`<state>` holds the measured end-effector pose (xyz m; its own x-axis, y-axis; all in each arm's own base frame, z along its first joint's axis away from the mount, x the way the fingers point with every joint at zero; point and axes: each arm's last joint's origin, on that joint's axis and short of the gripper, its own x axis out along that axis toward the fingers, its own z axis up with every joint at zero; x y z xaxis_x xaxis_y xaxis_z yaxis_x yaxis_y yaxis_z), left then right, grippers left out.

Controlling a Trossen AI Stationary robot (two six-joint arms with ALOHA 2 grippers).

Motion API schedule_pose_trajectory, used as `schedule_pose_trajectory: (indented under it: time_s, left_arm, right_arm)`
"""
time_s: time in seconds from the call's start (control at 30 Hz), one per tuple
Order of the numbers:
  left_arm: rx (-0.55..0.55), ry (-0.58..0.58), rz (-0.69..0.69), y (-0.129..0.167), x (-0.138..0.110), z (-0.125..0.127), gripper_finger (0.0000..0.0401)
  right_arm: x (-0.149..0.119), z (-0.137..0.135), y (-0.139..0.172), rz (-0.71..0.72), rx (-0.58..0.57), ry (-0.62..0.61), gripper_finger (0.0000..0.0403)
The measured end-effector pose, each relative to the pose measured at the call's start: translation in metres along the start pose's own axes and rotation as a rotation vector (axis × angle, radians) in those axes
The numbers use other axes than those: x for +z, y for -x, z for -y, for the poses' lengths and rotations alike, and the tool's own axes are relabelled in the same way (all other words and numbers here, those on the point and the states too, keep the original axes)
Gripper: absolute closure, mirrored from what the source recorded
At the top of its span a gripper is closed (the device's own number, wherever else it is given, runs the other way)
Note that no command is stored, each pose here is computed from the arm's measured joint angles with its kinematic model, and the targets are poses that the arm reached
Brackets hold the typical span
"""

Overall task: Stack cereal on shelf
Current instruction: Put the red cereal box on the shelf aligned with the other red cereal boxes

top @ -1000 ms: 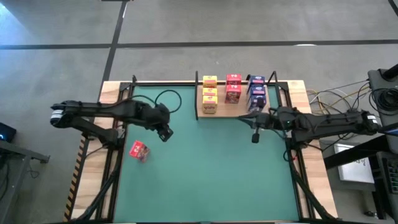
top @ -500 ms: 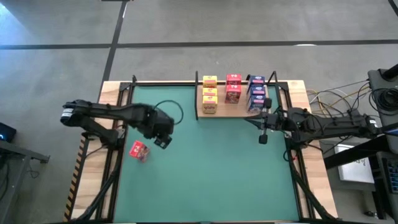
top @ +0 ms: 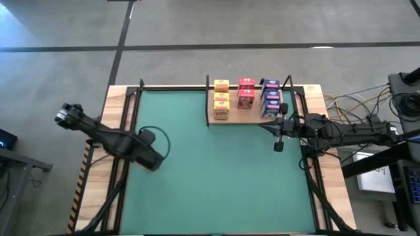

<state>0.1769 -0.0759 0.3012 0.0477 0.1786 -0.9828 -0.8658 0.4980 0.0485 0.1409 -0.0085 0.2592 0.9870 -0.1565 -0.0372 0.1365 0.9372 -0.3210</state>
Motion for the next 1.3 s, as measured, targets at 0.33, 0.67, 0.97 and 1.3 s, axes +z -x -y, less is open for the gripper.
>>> schedule_pose_trajectory:
  time_s: [0.33, 0.67, 0.97, 1.3]
  left_arm:
    - [-0.053, 0.073, 0.056, -0.015, -0.014, -0.028, 0.0147]
    - [-0.070, 0.103, 0.031, -0.046, -0.021, -0.033, 0.0147]
    - [-0.056, 0.099, 0.023, -0.047, -0.021, -0.033, 0.0147]
    - [-0.030, 0.067, 0.011, -0.035, -0.019, -0.039, 0.0147]
  right_arm:
    - [0.000, 0.000, 0.000, 0.000, 0.000, 0.000, 0.0394]
    - [0.000, 0.000, 0.000, 0.000, 0.000, 0.001, 0.0394]
    - [0.000, 0.000, 0.000, 0.000, 0.000, -0.036, 0.0394]
    - [-0.007, -0.002, -0.001, -0.021, 0.008, -0.120, 0.0394]
